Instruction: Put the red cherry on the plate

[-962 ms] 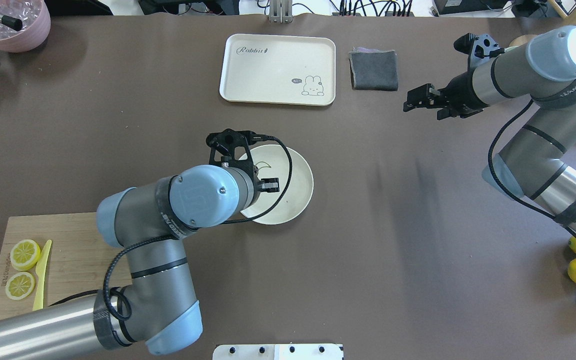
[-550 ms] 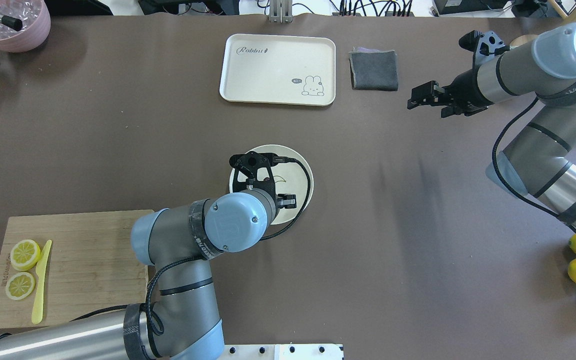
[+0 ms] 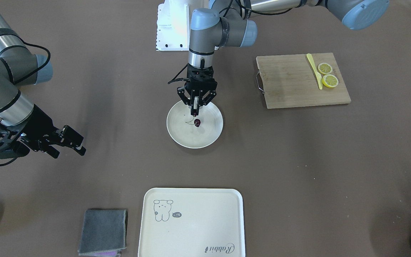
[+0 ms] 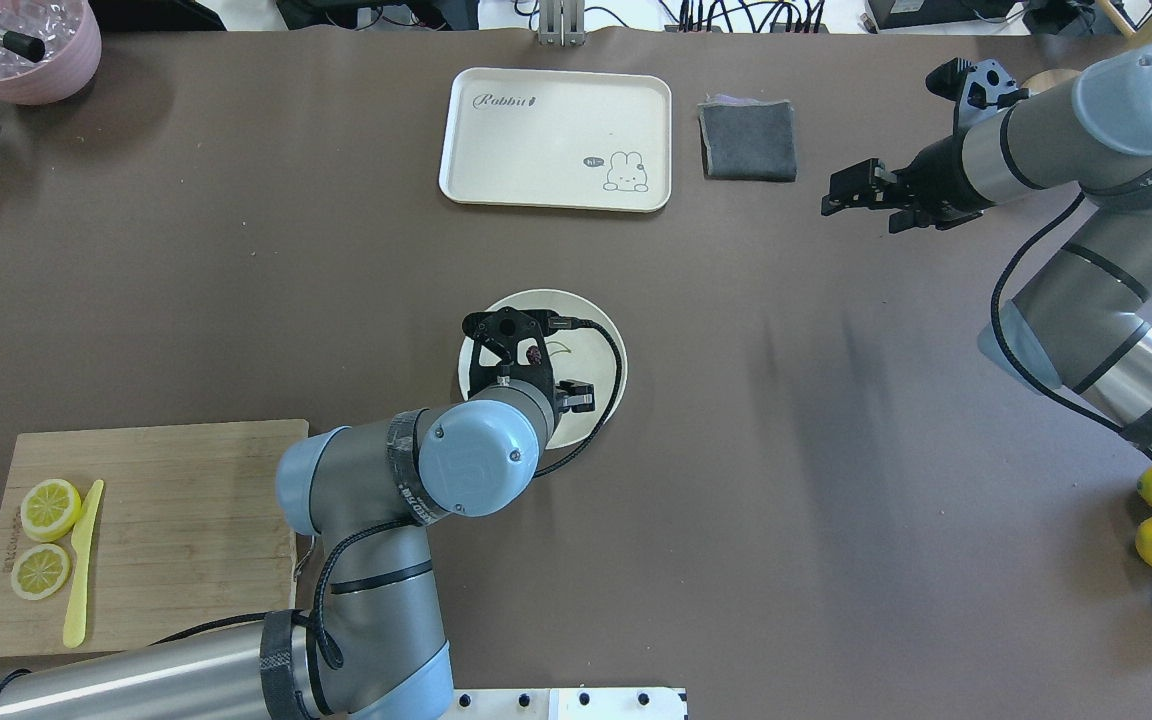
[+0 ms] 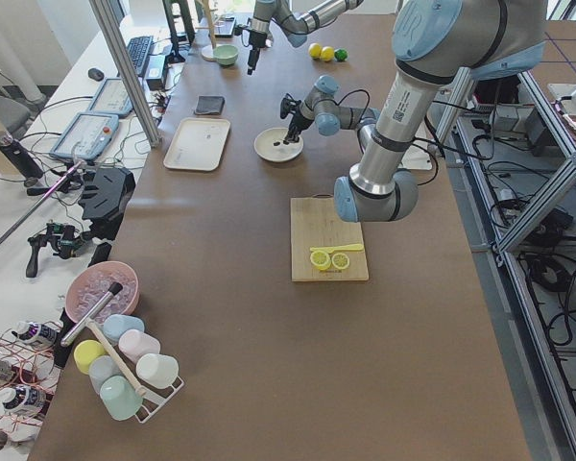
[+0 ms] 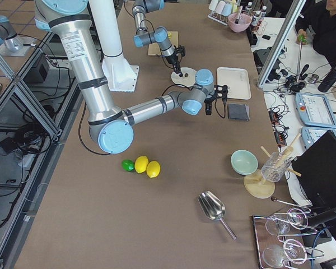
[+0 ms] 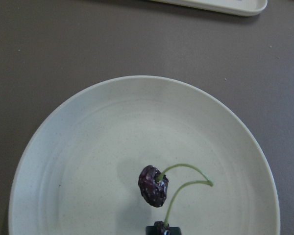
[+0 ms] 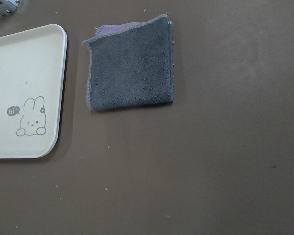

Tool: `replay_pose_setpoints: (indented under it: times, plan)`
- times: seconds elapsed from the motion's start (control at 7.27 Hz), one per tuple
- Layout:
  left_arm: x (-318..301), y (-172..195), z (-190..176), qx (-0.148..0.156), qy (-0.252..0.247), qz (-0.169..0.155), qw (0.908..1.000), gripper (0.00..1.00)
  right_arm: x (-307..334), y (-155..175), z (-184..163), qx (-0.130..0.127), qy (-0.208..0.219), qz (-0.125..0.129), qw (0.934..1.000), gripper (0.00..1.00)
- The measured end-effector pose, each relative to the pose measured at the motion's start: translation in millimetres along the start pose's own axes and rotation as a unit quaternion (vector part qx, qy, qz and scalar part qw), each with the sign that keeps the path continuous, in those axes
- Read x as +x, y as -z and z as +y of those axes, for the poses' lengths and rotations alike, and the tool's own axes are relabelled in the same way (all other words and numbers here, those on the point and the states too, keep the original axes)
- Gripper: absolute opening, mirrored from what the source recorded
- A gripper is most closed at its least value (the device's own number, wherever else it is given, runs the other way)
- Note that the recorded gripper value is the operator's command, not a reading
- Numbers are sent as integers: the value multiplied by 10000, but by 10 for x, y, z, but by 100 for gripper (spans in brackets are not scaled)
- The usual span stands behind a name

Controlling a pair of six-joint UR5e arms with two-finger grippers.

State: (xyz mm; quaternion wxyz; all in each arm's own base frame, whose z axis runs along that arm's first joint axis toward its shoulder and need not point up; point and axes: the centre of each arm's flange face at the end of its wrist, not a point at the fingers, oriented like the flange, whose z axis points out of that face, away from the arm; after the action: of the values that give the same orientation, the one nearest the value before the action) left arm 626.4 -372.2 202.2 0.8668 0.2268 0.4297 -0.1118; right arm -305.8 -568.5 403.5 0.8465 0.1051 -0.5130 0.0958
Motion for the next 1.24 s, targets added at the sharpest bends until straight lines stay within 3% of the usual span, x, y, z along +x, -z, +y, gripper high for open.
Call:
replay_pose_setpoints:
  times: [0.28,0.55,0.83,1.1,1.24]
  plan:
    - [-80,27,-199,257,-147,-56,9995,98,54,75,-84,10,-67,11,10000,99]
    - [-432,231,-1008,542,-587,-52,9968,98,285,316,-336,-68,-20,187,9998,99]
    - [-1373,506,-2079,455,-659,-158,9967,98,849,739,-708,-219,403,712,9964,99]
    - [-2196,693,-2632,492,-681,-453,9954,98,1595,1160,-967,-468,949,1281,9861,99]
    - [-2673,755,-2902,538,-618,-730,9940,98,2085,1453,-1068,-639,1266,1550,9777,99]
